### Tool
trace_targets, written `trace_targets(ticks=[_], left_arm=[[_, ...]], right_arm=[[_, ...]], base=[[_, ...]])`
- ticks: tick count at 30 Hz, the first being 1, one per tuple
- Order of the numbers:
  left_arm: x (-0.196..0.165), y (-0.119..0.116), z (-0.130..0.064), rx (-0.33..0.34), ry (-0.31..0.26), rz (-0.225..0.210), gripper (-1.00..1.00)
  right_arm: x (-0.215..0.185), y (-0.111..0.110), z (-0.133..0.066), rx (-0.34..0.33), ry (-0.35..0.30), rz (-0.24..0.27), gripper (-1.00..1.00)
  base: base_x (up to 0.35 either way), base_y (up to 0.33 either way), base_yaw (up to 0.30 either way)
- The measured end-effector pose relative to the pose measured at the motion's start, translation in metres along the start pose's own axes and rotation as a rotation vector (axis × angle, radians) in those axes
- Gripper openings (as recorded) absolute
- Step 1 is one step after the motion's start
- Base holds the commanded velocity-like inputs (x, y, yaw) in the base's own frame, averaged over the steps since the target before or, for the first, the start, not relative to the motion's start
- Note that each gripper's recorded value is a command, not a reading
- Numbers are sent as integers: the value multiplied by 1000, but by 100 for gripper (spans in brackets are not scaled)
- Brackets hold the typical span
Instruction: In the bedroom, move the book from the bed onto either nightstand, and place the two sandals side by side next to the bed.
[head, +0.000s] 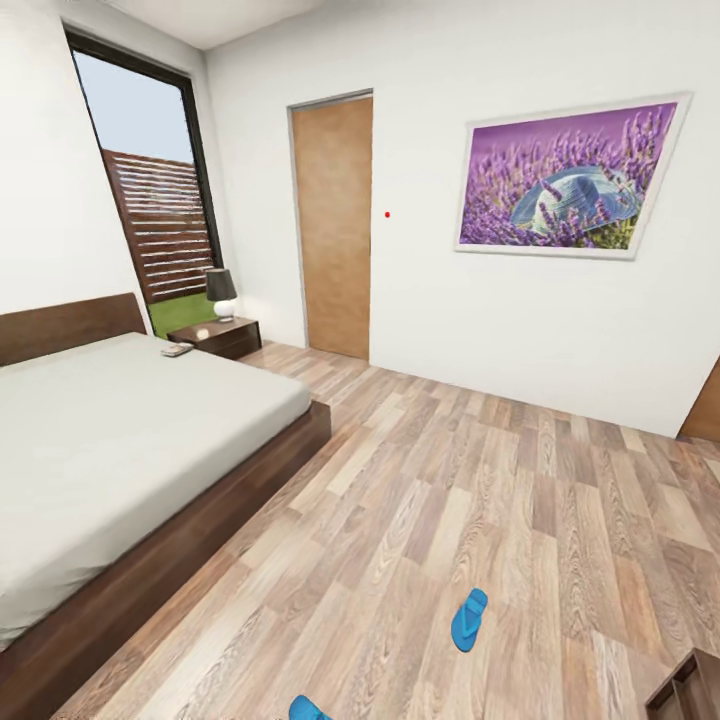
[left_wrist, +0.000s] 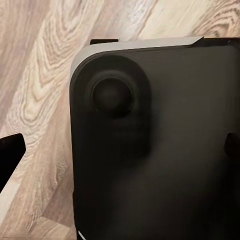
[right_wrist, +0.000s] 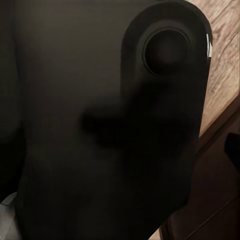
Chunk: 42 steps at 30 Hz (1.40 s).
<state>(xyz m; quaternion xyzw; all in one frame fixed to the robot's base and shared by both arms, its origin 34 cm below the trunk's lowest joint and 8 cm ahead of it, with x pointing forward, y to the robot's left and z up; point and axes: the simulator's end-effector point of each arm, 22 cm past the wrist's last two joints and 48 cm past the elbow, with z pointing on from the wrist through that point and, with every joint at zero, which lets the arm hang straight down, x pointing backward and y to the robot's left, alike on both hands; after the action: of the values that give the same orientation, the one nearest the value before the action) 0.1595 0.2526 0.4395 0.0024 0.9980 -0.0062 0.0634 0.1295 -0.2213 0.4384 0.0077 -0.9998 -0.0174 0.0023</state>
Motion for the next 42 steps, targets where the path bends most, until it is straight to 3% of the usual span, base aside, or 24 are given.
trace_targets(ticks=[42], left_arm=[[0,0,0,0,0,0,100]], right_arm=[[-1,2,0,-3,-2,0,100]], base=[[27,-23,84]])
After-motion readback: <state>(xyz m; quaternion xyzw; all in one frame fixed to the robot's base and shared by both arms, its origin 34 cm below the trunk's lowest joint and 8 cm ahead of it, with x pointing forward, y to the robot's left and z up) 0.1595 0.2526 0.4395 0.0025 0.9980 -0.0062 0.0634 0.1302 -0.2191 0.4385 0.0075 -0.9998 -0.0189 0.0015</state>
